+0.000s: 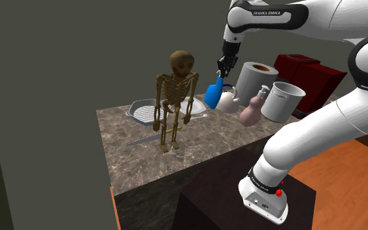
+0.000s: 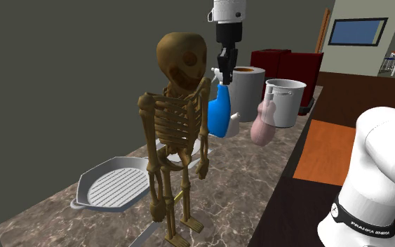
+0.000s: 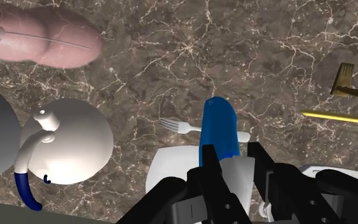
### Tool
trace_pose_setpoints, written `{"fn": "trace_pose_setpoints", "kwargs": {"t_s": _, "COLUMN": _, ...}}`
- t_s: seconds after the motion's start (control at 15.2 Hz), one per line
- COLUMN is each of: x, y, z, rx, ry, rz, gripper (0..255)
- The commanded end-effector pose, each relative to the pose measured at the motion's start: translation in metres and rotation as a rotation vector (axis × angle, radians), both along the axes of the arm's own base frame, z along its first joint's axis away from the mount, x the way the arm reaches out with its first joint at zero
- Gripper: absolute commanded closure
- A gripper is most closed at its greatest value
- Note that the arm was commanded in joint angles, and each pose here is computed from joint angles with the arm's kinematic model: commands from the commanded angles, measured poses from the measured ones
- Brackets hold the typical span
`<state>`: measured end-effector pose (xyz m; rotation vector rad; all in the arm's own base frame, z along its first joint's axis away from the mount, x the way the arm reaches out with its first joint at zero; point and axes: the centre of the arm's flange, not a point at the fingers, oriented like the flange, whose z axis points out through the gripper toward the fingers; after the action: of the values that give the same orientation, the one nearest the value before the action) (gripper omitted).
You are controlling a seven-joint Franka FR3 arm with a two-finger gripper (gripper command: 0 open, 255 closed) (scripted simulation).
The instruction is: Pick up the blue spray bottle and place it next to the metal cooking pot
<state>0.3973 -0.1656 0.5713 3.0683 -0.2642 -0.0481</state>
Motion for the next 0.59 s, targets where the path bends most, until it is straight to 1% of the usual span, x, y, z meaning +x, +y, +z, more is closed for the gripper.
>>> {"fn": "trace_pose_setpoints", "kwargs": {"t_s": 0.0, "x": 0.000, "y": 0.000, "z": 0.011, "rx": 0.000, "ry": 0.000, "rz": 0.000, "gripper": 255}}
{"fn": "trace_pose_setpoints", "kwargs": {"t_s": 0.53, "x": 0.000, "y": 0.000, "z": 0.053, "rx": 0.000, "ry": 0.000, "rz": 0.000, "gripper": 255}}
